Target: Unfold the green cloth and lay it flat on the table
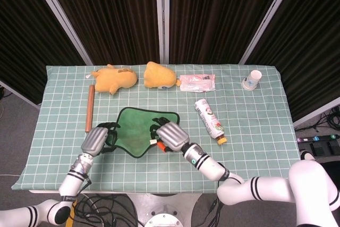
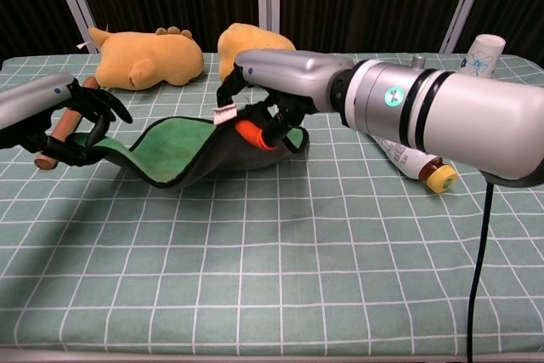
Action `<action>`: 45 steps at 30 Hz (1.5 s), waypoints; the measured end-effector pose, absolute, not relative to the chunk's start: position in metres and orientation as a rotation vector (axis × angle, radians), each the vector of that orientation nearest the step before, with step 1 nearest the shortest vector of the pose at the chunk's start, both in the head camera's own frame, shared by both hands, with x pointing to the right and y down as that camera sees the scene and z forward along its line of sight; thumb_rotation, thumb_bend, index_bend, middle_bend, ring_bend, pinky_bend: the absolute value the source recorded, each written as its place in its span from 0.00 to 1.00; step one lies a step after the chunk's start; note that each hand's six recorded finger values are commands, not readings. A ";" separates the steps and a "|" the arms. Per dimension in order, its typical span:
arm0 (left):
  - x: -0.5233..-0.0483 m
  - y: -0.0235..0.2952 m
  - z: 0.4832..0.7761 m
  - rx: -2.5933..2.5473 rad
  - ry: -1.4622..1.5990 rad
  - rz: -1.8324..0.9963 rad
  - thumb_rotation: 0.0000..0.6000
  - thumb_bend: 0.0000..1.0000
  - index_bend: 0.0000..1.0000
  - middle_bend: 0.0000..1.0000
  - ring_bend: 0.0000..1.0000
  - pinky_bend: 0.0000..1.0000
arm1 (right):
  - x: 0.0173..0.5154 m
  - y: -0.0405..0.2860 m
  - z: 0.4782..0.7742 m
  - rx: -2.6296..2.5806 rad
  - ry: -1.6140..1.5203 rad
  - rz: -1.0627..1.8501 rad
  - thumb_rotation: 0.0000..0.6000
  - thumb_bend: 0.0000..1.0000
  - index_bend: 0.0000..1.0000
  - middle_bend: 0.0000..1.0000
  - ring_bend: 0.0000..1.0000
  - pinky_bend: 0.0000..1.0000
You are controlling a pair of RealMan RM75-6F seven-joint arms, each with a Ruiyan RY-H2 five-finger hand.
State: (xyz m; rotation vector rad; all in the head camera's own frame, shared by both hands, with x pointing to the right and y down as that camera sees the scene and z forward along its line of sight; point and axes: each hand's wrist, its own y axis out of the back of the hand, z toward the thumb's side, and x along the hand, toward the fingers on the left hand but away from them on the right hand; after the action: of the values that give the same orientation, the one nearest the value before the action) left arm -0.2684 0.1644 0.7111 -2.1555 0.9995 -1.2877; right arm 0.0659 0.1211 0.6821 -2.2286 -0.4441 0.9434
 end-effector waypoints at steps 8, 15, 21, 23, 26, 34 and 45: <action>-0.260 0.184 0.717 -2.190 0.873 -1.323 1.00 0.22 0.52 0.36 0.28 0.25 | 0.076 0.145 0.695 -2.188 -0.350 0.973 0.54 0.05 0.15 0.16 0.00 0.11; -0.254 0.190 0.712 -2.213 0.821 -1.317 0.62 0.03 0.38 0.30 0.28 0.25 | 0.085 0.160 0.693 -2.197 -0.297 0.989 0.39 0.00 0.19 0.10 0.00 0.09; -0.259 0.182 0.700 -2.182 0.895 -1.288 0.83 0.02 0.38 0.30 0.28 0.25 | 0.107 0.147 0.676 -2.168 -0.386 0.999 0.54 0.00 0.18 0.10 0.00 0.09; -0.265 0.176 0.694 -2.152 0.945 -1.284 0.99 0.02 0.38 0.30 0.28 0.25 | 0.119 0.138 0.669 -2.137 -0.440 1.012 0.74 0.03 0.18 0.11 0.00 0.09; -0.282 0.164 0.685 -2.079 1.037 -1.292 1.00 0.04 0.38 0.30 0.28 0.25 | 0.143 0.126 0.660 -2.067 -0.526 1.044 0.92 0.09 0.18 0.12 0.00 0.08; -0.370 0.150 0.673 -1.776 1.207 -1.460 1.00 0.07 0.38 0.30 0.28 0.25 | 0.245 0.101 0.630 -1.819 -0.805 1.202 0.98 0.10 0.19 0.13 0.00 0.08; -0.445 0.190 0.628 -1.502 1.306 -1.580 1.00 0.07 0.38 0.30 0.28 0.24 | 0.378 0.135 0.586 -1.663 -1.043 1.392 0.93 0.10 0.14 0.11 0.00 0.08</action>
State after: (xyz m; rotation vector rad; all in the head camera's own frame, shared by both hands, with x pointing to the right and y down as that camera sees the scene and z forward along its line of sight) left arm -0.4448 0.1895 0.6281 -1.5024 1.3063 -1.5801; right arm 0.3782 0.1345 0.5861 -1.6633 -1.0434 1.3916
